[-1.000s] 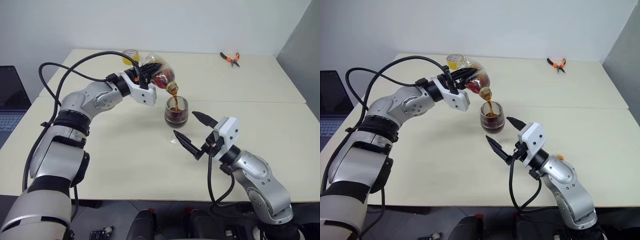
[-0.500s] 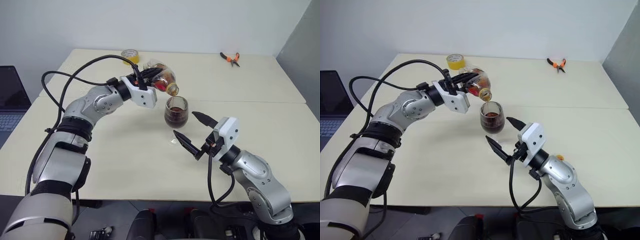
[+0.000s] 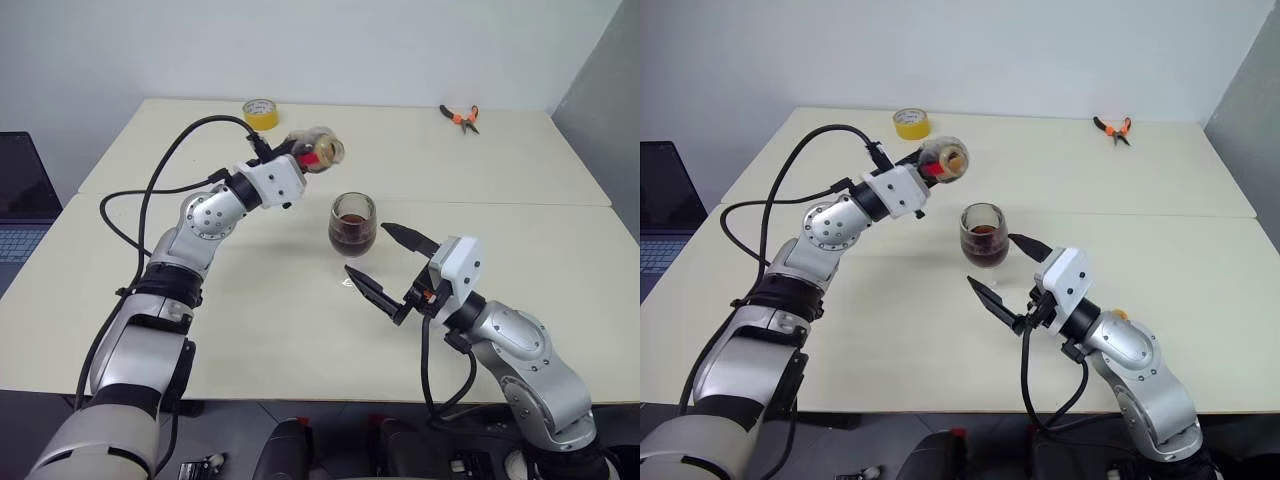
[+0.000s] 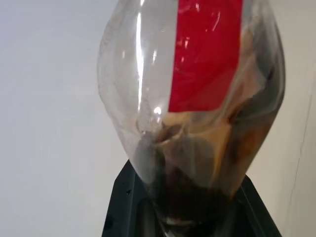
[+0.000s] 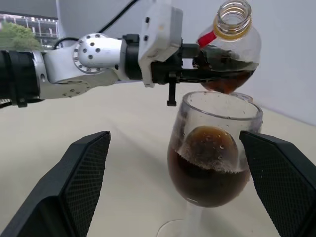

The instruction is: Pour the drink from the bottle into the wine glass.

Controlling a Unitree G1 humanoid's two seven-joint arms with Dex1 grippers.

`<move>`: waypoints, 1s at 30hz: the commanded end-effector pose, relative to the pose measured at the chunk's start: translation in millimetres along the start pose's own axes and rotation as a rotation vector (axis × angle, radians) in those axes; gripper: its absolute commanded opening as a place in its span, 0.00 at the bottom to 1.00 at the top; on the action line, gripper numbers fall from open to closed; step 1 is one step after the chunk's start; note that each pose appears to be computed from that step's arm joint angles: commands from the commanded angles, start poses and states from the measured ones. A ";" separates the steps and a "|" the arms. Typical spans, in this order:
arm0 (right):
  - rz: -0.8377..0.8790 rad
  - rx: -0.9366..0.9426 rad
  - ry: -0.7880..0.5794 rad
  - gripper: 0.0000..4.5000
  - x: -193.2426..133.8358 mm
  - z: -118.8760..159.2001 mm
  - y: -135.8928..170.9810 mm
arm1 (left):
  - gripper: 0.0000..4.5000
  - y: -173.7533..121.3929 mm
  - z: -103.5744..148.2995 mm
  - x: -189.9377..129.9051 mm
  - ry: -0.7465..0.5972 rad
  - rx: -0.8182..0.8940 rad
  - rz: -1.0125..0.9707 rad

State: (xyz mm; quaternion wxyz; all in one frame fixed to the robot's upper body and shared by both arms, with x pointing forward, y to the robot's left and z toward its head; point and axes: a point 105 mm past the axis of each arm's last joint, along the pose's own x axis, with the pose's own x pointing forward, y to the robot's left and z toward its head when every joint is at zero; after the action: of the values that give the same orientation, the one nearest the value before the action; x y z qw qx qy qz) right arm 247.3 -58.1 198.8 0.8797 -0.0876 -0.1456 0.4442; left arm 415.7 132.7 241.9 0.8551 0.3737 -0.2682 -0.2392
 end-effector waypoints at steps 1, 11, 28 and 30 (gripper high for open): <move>0.062 -0.027 -0.030 1.00 -7.0 21.0 5.3 | 0.14 17.5 -20.1 -16.7 0.099 -0.210 0.148; 0.150 0.005 0.020 1.00 -8.9 23.7 14.6 | 0.14 -11.5 -78.8 -62.5 0.370 -0.579 0.364; 0.162 0.021 0.040 1.00 -12.7 18.7 20.4 | 0.14 -30.9 -116.4 -72.9 0.522 -0.719 0.490; 0.163 0.025 0.039 1.00 -13.3 18.3 21.2 | 0.21 -33.4 -117.7 -74.2 0.527 -0.724 0.495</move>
State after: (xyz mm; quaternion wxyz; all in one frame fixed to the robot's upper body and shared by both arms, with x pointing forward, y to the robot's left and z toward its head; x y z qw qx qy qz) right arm 226.1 -59.6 197.7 0.8541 -0.0934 -0.0864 0.5044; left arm 427.4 215.5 124.6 0.9993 0.0295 -0.0185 -0.0148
